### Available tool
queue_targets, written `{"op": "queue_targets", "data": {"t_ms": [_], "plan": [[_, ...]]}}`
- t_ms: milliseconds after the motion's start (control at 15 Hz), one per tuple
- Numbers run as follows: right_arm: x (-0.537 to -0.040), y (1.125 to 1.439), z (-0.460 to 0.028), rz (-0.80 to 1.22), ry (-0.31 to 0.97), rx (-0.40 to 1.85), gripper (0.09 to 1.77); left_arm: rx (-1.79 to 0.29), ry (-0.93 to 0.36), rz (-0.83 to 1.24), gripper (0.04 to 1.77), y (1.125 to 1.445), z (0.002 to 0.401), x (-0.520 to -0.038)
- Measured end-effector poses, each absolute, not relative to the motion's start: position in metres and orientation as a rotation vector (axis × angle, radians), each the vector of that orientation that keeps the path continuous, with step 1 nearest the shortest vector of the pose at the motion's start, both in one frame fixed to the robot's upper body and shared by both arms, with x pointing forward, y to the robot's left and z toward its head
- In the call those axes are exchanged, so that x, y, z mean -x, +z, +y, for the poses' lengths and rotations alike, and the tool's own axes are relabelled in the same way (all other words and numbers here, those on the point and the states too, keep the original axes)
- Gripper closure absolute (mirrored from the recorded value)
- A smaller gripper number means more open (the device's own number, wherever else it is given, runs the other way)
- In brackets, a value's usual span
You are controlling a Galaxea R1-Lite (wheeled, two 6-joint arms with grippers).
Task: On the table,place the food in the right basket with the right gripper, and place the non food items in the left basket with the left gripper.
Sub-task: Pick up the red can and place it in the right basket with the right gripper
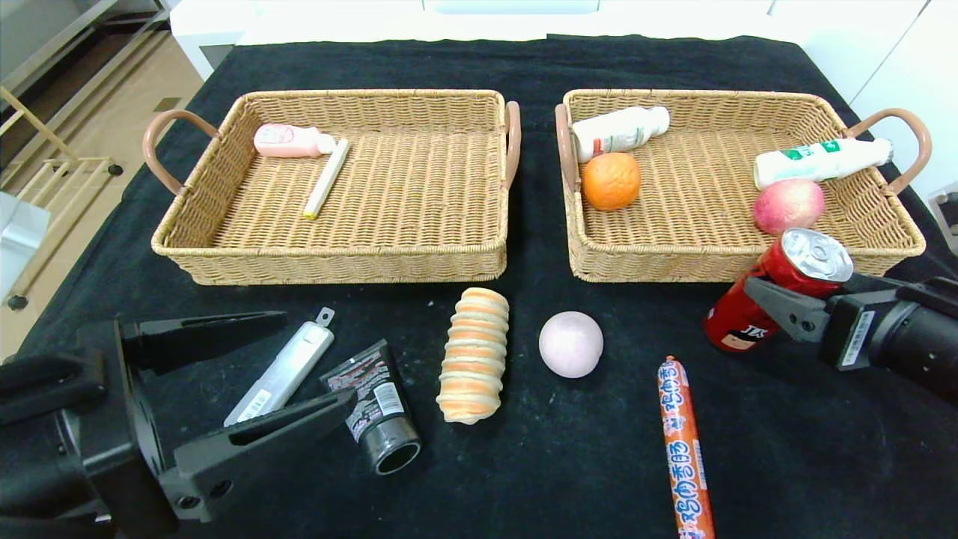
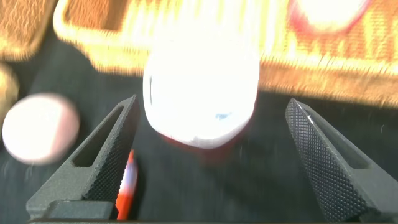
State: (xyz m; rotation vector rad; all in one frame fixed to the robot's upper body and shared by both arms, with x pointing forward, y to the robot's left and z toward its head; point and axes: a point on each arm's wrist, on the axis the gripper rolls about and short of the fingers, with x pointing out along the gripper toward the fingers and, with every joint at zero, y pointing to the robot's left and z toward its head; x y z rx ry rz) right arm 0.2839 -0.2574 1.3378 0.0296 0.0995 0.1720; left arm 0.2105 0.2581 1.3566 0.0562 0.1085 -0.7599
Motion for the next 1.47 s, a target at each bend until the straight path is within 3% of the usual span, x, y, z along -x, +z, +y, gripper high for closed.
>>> {"op": "queue_targets", "data": {"t_ms": [1467], "plan": [[-0.308, 1.332, -0.245, 0.081, 0.134, -0.033, 0.15, -0.073, -0.761, 0.076, 0.09, 1.359, 0.26, -0.207]]}}
